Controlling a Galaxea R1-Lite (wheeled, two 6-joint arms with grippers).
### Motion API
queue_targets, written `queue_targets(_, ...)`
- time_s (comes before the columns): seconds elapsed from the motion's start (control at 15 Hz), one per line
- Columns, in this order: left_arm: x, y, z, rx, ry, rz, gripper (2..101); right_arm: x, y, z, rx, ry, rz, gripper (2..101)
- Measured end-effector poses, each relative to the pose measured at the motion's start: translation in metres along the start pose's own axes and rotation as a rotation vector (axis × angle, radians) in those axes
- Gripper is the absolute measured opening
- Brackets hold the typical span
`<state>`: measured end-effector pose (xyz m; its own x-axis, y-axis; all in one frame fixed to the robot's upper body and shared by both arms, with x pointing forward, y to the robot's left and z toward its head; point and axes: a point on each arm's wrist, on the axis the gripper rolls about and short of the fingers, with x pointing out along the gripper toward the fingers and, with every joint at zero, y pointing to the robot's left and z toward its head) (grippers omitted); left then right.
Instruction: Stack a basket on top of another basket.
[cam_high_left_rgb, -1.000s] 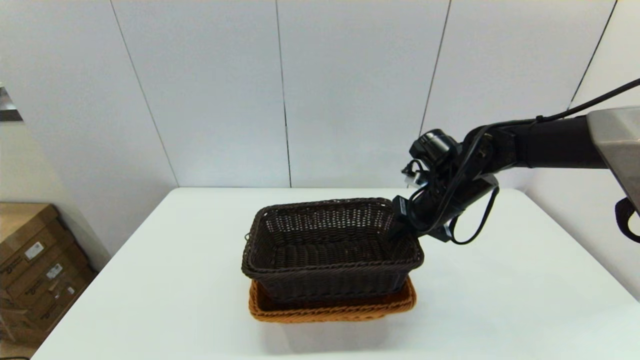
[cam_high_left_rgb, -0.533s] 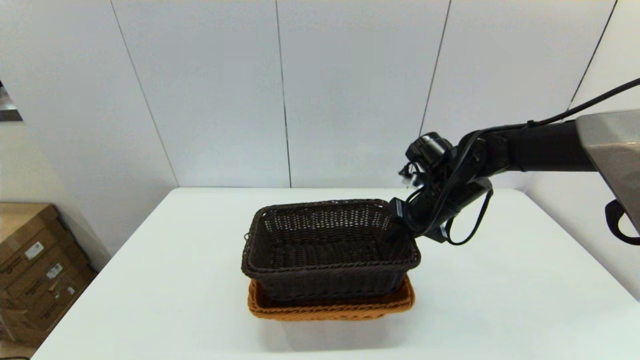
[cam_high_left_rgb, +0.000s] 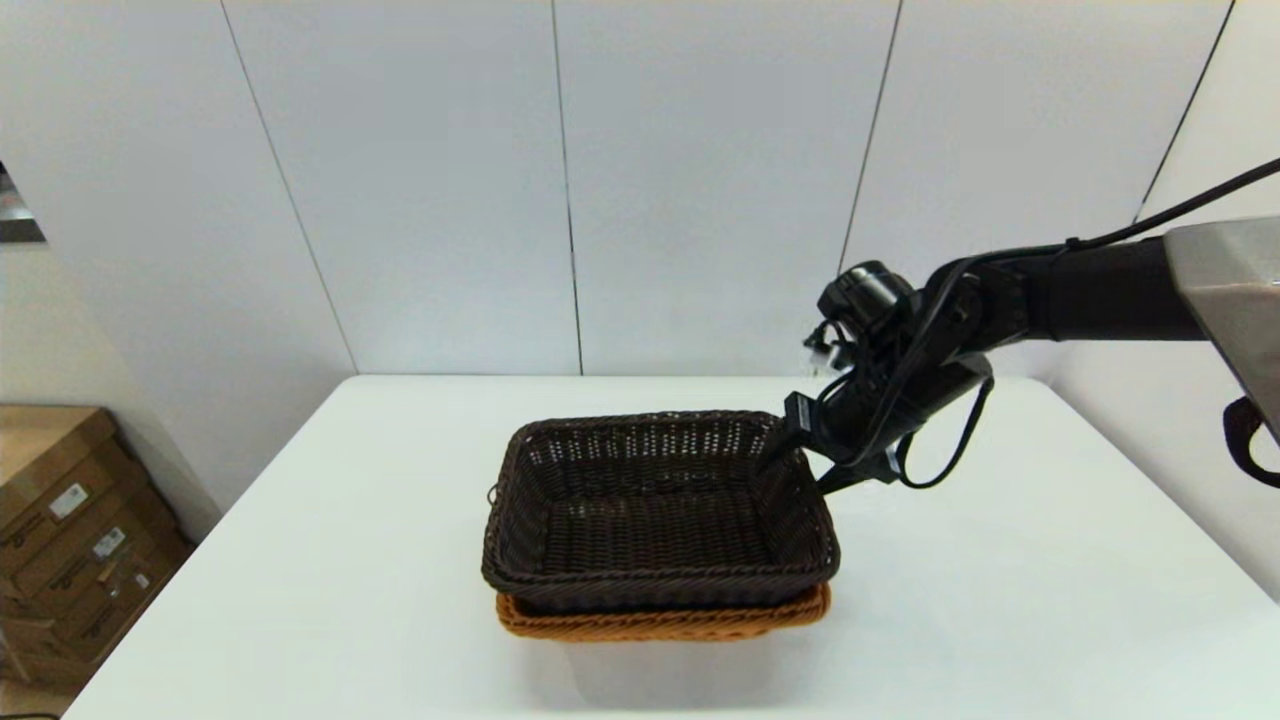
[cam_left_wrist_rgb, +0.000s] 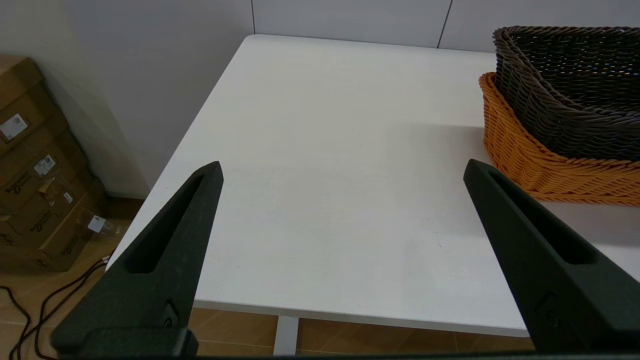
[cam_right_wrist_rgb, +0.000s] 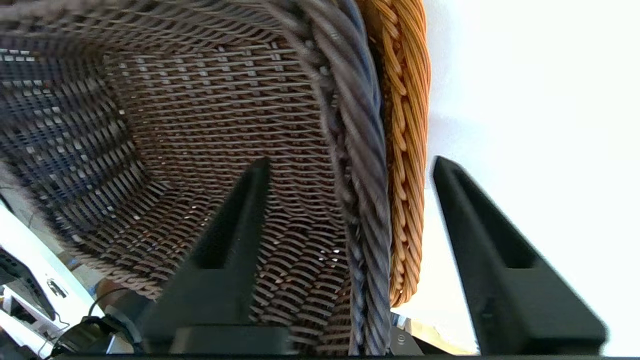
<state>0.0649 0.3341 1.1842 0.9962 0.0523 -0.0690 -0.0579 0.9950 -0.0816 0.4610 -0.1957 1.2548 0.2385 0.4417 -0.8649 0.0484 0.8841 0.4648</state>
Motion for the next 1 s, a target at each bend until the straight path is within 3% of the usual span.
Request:
queue_targets(0.27, 0.000, 0.000, 0.000, 0.000, 0.000, 0.000, 97.8, -0.022, 0.003, 0.000, -0.012, -0.049, 0.024, 79.9)
queue_targets(0.6, 0.000, 0.000, 0.000, 0.000, 0.000, 0.000, 97.8, -0.061, 0.005, -0.005, -0.022, -0.126, 0.057, 88.3)
queue_targets(1.0, 0.000, 0.000, 0.000, 0.000, 0.000, 0.000, 97.8, -0.118, 0.013, -0.039, -0.065, -0.218, 0.098, 93.4)
